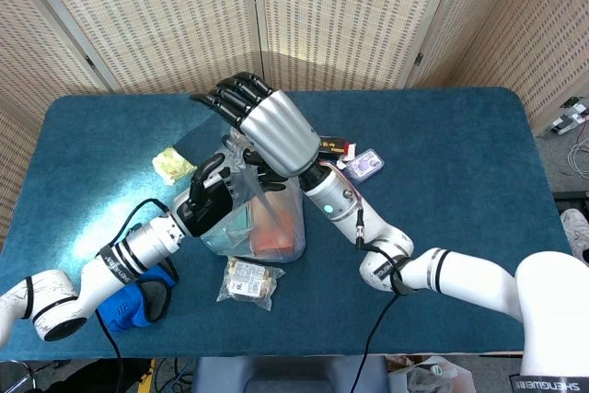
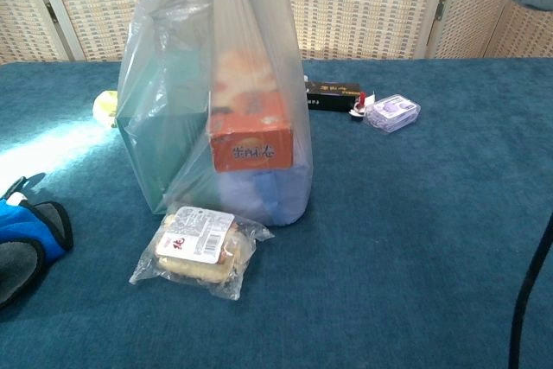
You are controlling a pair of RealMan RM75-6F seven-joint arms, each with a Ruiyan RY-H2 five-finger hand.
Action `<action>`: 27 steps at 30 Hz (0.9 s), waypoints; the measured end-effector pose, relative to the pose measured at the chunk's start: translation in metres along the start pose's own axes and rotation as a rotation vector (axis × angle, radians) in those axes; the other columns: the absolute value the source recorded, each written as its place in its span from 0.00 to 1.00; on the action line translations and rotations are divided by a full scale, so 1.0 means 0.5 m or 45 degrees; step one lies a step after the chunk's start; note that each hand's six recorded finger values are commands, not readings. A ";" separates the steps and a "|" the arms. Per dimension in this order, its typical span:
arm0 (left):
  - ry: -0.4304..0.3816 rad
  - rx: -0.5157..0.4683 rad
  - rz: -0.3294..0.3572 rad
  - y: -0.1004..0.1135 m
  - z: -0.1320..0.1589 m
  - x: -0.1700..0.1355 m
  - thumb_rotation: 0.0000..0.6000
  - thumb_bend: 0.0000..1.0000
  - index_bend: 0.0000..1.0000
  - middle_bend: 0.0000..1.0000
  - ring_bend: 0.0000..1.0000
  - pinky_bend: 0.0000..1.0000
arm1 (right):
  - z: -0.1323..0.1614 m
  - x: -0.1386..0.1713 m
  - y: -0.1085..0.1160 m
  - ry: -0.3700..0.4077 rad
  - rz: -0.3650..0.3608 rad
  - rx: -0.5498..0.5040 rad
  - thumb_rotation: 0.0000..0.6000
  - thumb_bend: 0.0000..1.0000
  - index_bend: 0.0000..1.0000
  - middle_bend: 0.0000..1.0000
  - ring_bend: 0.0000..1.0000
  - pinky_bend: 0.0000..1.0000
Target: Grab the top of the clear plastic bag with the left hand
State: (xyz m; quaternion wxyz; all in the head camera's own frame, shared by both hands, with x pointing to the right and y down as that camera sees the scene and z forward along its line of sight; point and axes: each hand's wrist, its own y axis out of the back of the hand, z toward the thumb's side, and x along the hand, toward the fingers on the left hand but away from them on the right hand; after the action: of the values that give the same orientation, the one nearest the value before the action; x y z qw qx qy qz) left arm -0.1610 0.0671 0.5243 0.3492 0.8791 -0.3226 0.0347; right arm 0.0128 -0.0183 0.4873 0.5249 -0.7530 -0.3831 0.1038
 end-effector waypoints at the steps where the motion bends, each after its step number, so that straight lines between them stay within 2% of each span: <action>1: 0.002 0.001 0.000 -0.001 -0.001 0.002 0.00 0.28 0.10 0.20 0.12 0.09 | 0.002 -0.001 -0.001 0.002 0.001 -0.003 1.00 0.41 0.22 0.32 0.24 0.26; 17: 0.021 -0.010 0.030 0.003 -0.012 0.015 0.00 0.28 0.10 0.20 0.12 0.09 | 0.029 -0.010 -0.011 0.029 0.009 -0.023 1.00 0.40 0.20 0.31 0.24 0.26; 22: 0.021 -0.011 0.037 0.004 -0.012 0.017 0.00 0.28 0.09 0.20 0.13 0.09 | 0.033 -0.008 -0.009 0.028 0.017 -0.025 1.00 0.34 0.15 0.29 0.22 0.26; 27: 0.011 -0.011 0.055 0.009 -0.009 0.017 0.00 0.28 0.09 0.20 0.12 0.09 | 0.033 -0.003 -0.003 0.019 0.034 -0.015 1.00 0.20 0.08 0.24 0.17 0.24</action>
State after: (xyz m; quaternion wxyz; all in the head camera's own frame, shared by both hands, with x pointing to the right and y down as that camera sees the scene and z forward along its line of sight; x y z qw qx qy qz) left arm -0.1562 0.0630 0.5327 0.3534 0.8702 -0.3403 0.0447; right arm 0.0018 -0.0074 0.4809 0.5217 -0.7619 -0.3698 0.1030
